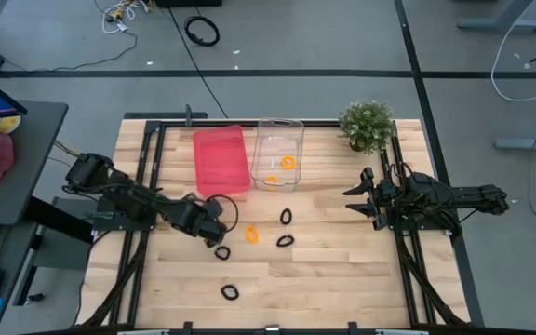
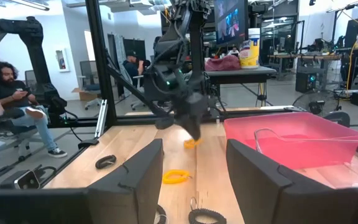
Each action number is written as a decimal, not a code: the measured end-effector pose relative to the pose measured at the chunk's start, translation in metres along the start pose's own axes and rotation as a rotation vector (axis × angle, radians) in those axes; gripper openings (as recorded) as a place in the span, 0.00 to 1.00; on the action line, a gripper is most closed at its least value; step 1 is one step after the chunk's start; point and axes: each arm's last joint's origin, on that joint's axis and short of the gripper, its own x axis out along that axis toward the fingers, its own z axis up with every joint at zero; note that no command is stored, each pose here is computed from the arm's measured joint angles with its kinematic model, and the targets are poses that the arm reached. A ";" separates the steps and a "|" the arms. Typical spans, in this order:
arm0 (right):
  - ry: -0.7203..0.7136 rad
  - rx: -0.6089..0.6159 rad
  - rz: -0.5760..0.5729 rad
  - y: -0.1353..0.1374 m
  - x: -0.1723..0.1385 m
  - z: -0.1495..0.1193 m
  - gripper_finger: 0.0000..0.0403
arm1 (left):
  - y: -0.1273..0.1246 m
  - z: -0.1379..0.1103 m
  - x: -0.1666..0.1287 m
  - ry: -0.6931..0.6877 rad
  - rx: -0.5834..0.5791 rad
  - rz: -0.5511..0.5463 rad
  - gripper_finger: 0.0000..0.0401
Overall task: Sort spring keychains
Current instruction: Put the yellow spring keychain into the transparent bin, then put the black spring keychain into the red bin
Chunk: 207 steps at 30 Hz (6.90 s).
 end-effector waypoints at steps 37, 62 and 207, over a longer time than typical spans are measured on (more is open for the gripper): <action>0.000 0.000 0.000 0.000 0.000 0.000 0.45 | 0.046 0.159 -0.022 -0.792 -0.036 0.010 0.02; 0.000 0.000 0.000 0.000 0.000 0.000 0.45 | 0.057 0.168 -0.019 -0.796 -0.077 -0.126 0.41; 0.001 0.000 0.000 0.000 0.000 0.000 0.45 | -0.004 0.180 -0.057 -0.096 0.373 -0.110 0.52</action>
